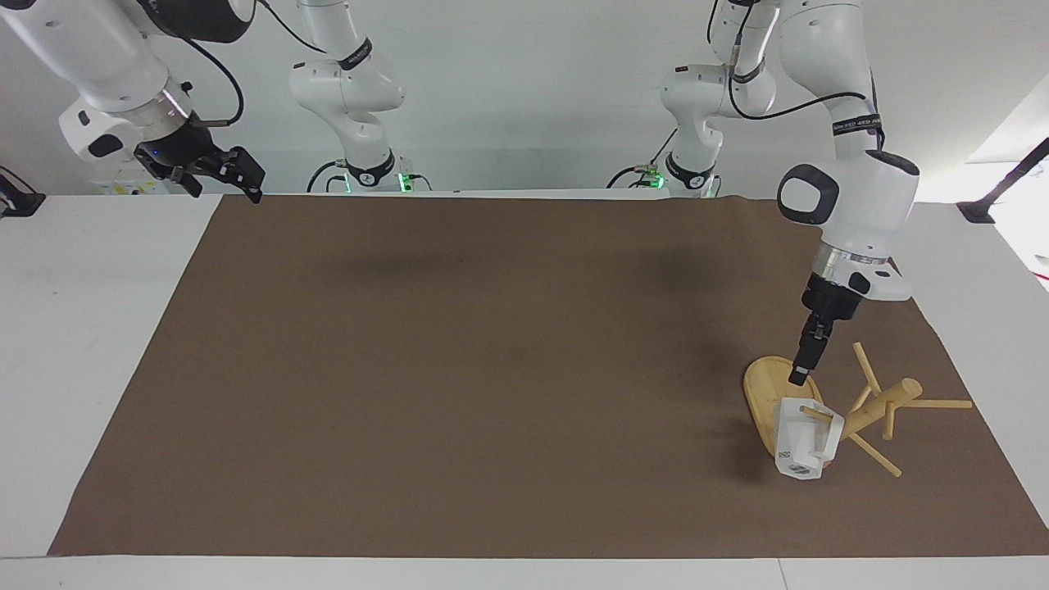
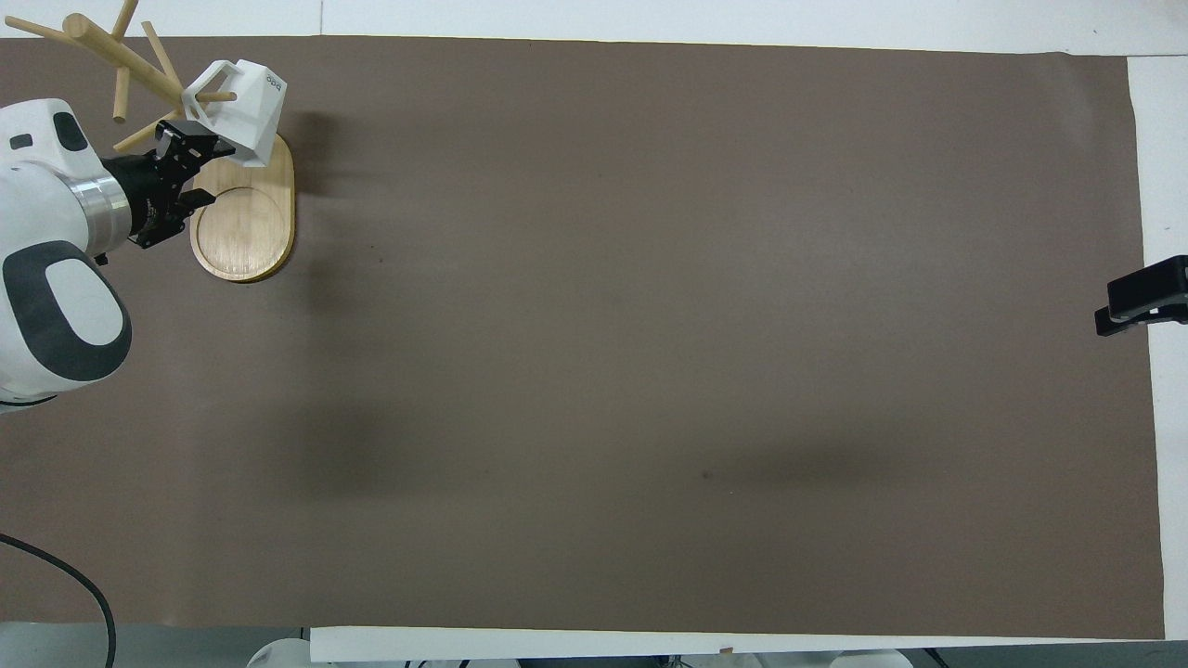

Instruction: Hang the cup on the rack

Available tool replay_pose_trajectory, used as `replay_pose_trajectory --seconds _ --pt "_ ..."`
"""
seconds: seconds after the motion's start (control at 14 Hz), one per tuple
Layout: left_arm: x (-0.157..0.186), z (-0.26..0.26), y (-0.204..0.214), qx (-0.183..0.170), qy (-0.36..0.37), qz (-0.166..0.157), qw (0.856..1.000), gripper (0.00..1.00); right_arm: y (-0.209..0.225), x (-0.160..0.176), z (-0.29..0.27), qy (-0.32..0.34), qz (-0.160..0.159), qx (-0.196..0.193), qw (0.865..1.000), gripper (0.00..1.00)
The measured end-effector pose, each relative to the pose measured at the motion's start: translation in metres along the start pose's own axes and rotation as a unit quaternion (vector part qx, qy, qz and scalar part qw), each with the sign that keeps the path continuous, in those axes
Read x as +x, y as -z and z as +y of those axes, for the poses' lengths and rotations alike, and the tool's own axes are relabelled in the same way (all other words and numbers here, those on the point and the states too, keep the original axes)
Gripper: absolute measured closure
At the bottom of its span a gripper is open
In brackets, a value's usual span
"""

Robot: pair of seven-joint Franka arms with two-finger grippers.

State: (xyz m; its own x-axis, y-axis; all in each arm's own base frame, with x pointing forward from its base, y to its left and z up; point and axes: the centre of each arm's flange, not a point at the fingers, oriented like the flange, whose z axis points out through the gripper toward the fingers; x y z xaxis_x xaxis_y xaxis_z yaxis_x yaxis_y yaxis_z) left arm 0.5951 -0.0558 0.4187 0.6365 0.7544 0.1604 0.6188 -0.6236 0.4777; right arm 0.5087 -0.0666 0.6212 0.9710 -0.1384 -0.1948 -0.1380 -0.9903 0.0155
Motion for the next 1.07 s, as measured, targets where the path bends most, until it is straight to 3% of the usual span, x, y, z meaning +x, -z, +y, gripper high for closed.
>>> replay_pose_trajectory --seconds 0.07,0.14,0.29,0.57,0.79,0.93,1.07 --pt "0.002 0.002 0.005 0.006 0.000 -0.011 1.000 0.04 0.000 0.000 0.000 0.000 0.000 0.000 1.000 0.00" --pt "0.007 0.006 0.016 0.014 -0.002 -0.026 1.000 0.00 0.000 0.000 0.000 0.000 0.000 0.000 1.000 0.00" --pt "0.022 0.014 0.051 0.039 -0.019 -0.054 0.998 0.00 0.000 0.000 0.000 0.000 0.000 0.000 1.000 0.00" --pt "0.042 0.034 0.134 0.126 -0.099 -0.092 0.983 0.00 0.000 0.000 0.000 0.000 0.000 0.000 1.000 0.00" --pt "0.040 0.041 0.178 0.187 -0.203 -0.139 0.951 0.00 0.000 0.000 0.000 0.000 0.000 0.000 1.000 0.00" --pt "0.039 0.042 0.201 0.202 -0.276 -0.171 0.924 0.00 0.000 0.000 0.000 0.000 0.000 0.000 1.000 0.00" --pt "0.041 0.042 0.212 0.205 -0.331 -0.183 0.903 0.00 0.000 0.000 0.000 0.000 0.000 0.000 1.000 0.00"
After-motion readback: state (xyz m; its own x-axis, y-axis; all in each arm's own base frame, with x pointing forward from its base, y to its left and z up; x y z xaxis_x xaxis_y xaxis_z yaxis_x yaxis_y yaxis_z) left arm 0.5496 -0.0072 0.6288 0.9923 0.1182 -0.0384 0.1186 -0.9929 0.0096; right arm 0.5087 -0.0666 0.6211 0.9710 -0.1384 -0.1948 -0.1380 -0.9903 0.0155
